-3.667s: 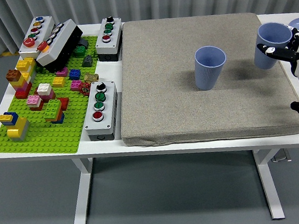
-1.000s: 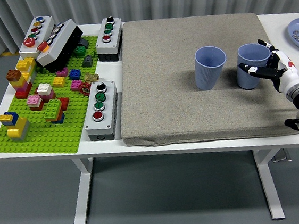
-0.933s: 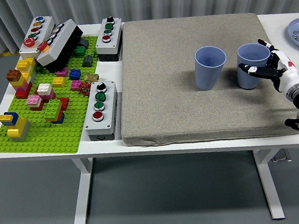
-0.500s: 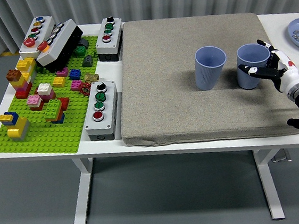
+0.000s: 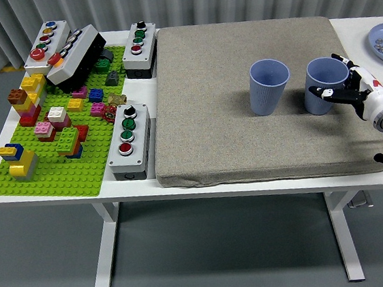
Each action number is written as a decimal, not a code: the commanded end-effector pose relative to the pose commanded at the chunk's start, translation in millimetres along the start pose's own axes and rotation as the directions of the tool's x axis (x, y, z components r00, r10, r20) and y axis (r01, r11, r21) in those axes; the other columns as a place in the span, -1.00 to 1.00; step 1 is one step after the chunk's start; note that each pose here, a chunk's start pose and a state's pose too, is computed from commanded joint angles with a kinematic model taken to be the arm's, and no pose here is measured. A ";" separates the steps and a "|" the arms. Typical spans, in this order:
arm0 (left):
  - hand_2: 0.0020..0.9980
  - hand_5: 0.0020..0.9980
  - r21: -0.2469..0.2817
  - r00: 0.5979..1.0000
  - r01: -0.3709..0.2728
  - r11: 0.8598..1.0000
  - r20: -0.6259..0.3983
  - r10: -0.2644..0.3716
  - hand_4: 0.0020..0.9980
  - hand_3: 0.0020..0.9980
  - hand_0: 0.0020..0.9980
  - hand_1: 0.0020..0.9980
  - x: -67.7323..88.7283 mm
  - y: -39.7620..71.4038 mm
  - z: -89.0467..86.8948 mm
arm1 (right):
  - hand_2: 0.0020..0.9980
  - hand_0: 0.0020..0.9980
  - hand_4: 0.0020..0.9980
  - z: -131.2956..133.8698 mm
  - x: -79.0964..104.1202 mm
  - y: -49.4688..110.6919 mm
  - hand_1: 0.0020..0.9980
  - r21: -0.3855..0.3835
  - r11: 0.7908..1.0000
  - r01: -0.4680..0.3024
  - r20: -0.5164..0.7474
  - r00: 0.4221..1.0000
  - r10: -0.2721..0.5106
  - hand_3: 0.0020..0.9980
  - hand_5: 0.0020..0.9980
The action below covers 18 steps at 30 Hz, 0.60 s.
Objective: Pick cup pour cup place
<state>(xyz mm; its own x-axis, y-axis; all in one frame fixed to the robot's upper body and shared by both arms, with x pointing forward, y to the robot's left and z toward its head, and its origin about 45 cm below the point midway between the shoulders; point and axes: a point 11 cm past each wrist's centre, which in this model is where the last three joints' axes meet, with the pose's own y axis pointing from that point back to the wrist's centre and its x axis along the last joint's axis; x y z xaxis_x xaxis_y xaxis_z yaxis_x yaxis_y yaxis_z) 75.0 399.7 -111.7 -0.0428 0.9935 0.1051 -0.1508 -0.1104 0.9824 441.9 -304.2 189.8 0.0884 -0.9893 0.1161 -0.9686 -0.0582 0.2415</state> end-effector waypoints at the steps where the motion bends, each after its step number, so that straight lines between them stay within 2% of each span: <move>1: 0.76 1.00 0.000 1.000 0.000 1.000 0.000 0.000 0.27 0.60 0.68 0.63 0.0 0.0 0.0 | 1.00 1.00 0.76 -0.1 0.6 0.2 0.95 -0.002 1.000 -0.001 -0.003 1.000 0.001 1.00 -0.45; 18: 0.76 1.00 -0.002 1.000 0.000 1.000 -0.004 0.000 0.27 0.60 0.68 0.64 0.0 0.0 0.1 | 1.00 1.00 0.77 -0.3 9.3 3.5 0.95 -0.017 1.000 0.001 -0.021 1.000 -0.001 1.00 -0.44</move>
<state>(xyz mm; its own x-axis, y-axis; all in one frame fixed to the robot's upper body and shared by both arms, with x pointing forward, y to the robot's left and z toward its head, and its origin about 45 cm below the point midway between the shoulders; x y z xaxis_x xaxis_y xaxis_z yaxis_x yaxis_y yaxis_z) 75.1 399.7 -111.7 -0.0469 0.9934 0.1048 -0.1524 -0.1108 0.9821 439.4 -313.6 192.1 0.0943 -0.9862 0.1363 -0.9644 -0.0565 0.2583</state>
